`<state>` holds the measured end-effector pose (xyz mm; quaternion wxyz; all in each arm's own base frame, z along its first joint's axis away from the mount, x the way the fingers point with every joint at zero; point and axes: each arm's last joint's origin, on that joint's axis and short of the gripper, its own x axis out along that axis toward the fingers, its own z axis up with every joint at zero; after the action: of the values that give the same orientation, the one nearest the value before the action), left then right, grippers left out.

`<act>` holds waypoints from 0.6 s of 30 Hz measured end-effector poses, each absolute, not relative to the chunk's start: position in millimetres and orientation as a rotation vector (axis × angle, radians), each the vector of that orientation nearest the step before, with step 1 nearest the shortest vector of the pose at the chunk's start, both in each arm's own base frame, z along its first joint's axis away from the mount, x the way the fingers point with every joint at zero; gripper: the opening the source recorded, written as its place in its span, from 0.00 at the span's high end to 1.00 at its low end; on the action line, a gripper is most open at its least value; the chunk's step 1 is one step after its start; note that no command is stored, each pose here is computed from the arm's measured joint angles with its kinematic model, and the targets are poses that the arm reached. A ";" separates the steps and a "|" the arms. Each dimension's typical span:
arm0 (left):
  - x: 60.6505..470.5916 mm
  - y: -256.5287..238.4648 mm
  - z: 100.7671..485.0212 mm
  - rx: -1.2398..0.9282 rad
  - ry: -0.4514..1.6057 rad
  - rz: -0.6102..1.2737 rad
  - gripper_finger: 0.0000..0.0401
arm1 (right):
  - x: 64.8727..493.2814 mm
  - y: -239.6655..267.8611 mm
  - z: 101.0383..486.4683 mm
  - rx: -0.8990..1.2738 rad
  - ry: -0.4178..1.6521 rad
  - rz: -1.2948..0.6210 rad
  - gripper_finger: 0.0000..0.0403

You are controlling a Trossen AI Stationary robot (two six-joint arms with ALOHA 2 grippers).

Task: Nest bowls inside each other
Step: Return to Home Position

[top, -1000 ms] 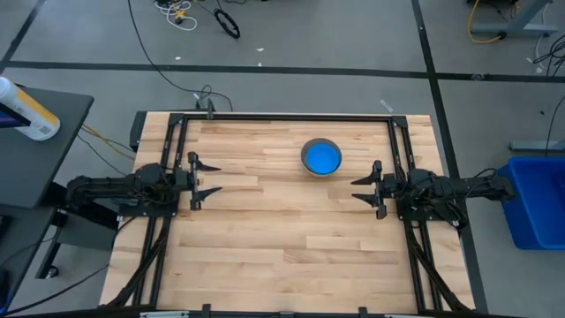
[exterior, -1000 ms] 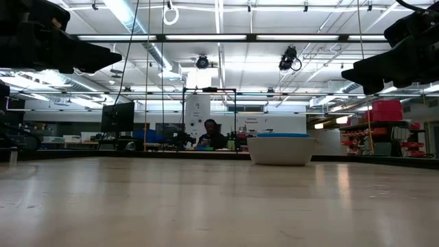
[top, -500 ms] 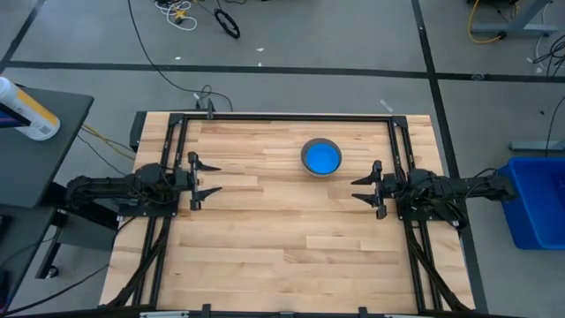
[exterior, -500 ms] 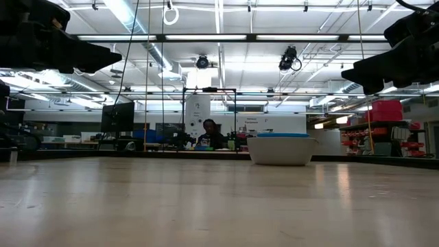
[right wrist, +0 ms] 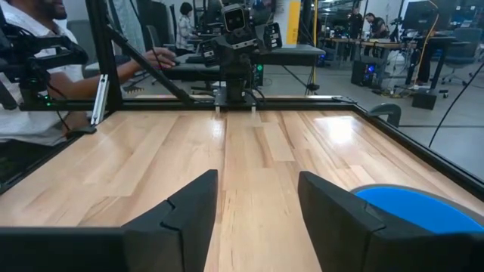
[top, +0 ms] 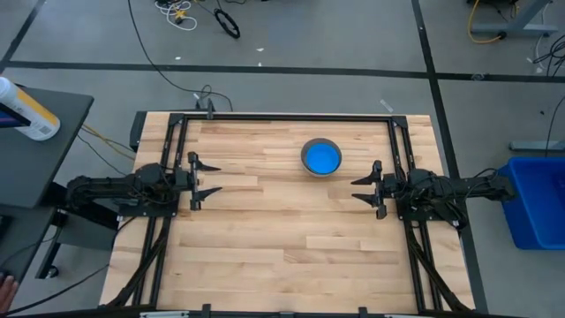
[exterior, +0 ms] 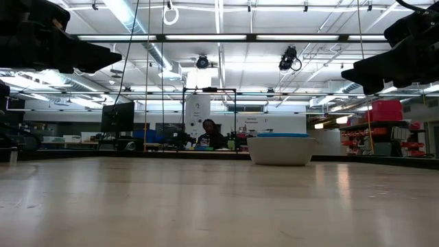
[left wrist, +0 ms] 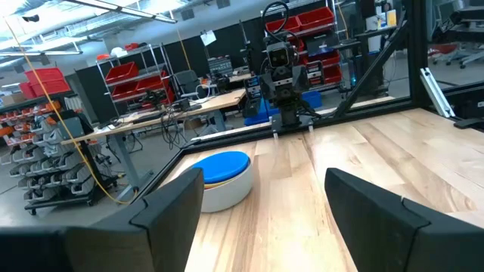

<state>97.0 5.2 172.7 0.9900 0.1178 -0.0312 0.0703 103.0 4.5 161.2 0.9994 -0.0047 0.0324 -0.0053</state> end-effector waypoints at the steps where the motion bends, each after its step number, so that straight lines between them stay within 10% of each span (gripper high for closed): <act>1: 97.0 5.2 172.7 0.236 -0.063 0.141 0.29 | 103.0 4.5 161.2 -0.009 0.065 -0.011 0.51; 18: 97.0 5.2 172.8 0.236 -0.063 0.141 0.29 | 103.0 4.5 161.2 -0.010 0.065 -0.011 0.52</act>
<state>97.0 5.2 172.8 0.9900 0.1178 -0.0313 0.0704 103.0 4.5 161.2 0.9994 -0.0048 0.0324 -0.0053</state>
